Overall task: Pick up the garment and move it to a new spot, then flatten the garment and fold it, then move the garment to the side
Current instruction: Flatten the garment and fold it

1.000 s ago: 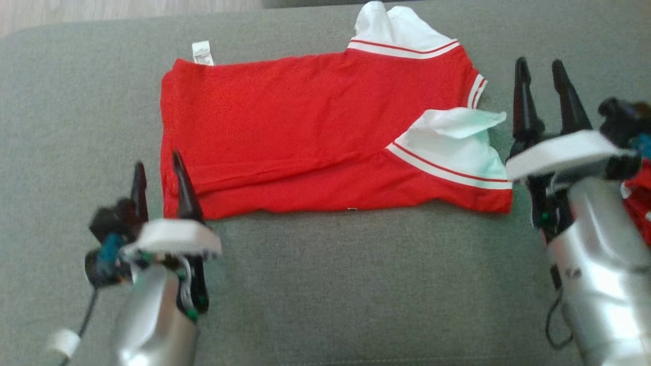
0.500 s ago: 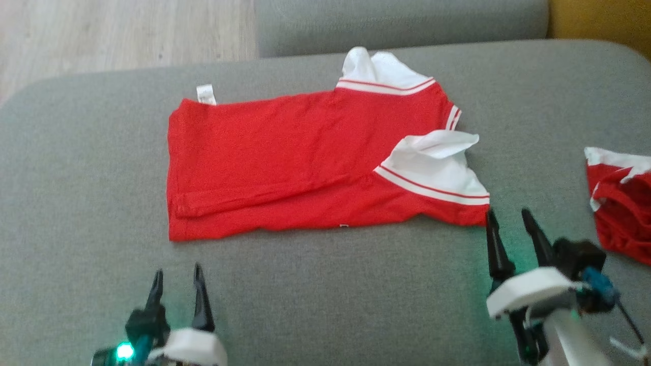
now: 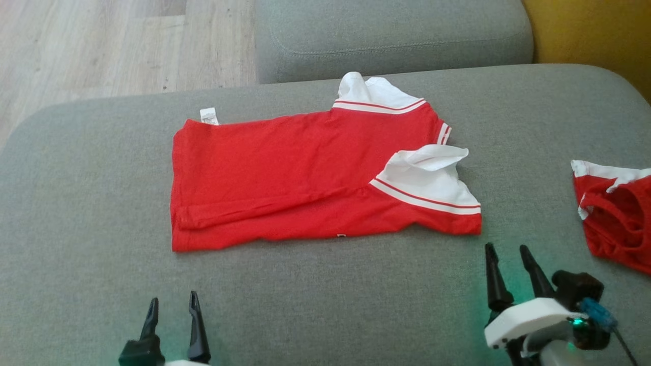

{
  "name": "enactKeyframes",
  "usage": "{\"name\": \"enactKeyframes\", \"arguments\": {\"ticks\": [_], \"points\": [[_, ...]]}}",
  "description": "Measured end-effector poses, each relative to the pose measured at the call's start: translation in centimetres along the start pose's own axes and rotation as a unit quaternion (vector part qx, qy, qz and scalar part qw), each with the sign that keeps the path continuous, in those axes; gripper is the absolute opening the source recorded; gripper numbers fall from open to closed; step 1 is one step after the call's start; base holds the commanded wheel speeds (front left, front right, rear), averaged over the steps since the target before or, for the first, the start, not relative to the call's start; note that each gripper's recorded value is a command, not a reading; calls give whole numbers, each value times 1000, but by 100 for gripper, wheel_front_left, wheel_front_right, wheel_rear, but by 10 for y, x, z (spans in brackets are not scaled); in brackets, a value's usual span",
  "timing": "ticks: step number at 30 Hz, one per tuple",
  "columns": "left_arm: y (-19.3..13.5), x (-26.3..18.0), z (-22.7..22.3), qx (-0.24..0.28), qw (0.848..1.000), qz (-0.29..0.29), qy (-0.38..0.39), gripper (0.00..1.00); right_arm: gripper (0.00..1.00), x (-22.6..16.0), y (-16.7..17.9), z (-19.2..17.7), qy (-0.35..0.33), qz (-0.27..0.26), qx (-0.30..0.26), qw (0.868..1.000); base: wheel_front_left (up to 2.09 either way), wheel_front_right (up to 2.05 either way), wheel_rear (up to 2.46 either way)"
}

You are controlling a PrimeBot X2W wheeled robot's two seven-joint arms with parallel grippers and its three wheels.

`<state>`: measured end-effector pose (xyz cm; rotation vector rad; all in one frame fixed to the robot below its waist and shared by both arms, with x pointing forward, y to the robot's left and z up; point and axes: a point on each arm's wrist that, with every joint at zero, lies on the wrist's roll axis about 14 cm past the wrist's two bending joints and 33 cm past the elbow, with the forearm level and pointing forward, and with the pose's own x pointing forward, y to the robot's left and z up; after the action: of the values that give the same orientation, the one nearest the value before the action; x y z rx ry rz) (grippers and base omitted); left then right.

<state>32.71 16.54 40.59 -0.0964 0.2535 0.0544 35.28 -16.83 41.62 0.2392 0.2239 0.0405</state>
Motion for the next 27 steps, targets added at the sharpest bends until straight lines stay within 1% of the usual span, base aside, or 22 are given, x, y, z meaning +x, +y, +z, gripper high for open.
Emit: {"name": "enactKeyframes", "arguments": {"ticks": [3, 6, 12, 14, 16, 19, 21, 23, 24, 25, 27], "points": [[0, -2, -5, 0, 1000, -1, 7, 100, 100, 1, 6, -7, 13, 10, -11, 1000, 0, 0, 0], [-4, -2, -9, 1, 1000, -8, 15, 100, 100, 7, 5, -12, 23, 8, -3, 1000, 0, 0, 0], [-12, 6, -18, -3, 999, -23, 33, 100, 100, 50, 12, 12, 8, 17, -6, 1000, 0, 0, 0], [-15, 11, -18, -8, 999, -28, 35, 100, 100, 64, 12, 13, 13, 15, -3, 1000, 0, 0, 0], [-16, 16, -16, -9, 999, -29, 34, 100, 100, 72, 8, 5, 29, 5, 2, 1000, 0, 0, 0], [-14, 20, -16, -10, 999, -24, 35, 100, 100, 75, 4, -22, 75, -3, -4, 997, 0, 0, 0], [-9, 21, -18, -14, 999, -17, 39, 100, 100, 73, 4, -43, 110, -3, -12, 994, 0, 0, 0], [-5, 20, -21, -18, 999, -10, 44, 100, 100, 75, 8, -49, 119, 5, -18, 993, 0, 0, 0], [-5, 20, -22, -19, 999, -8, 45, 100, 71, 78, 9, -50, 122, 7, -16, 992, 0, 0, 0], [-4, 20, -23, -19, 999, -8, 46, 100, 0, 80, 8, -48, 122, 6, -13, 992, 0, 0, 0], [-5, 21, -22, -19, 999, -9, 45, 100, 0, 82, 5, -45, 119, -2, -3, 993, 0, 0, 0]]}}
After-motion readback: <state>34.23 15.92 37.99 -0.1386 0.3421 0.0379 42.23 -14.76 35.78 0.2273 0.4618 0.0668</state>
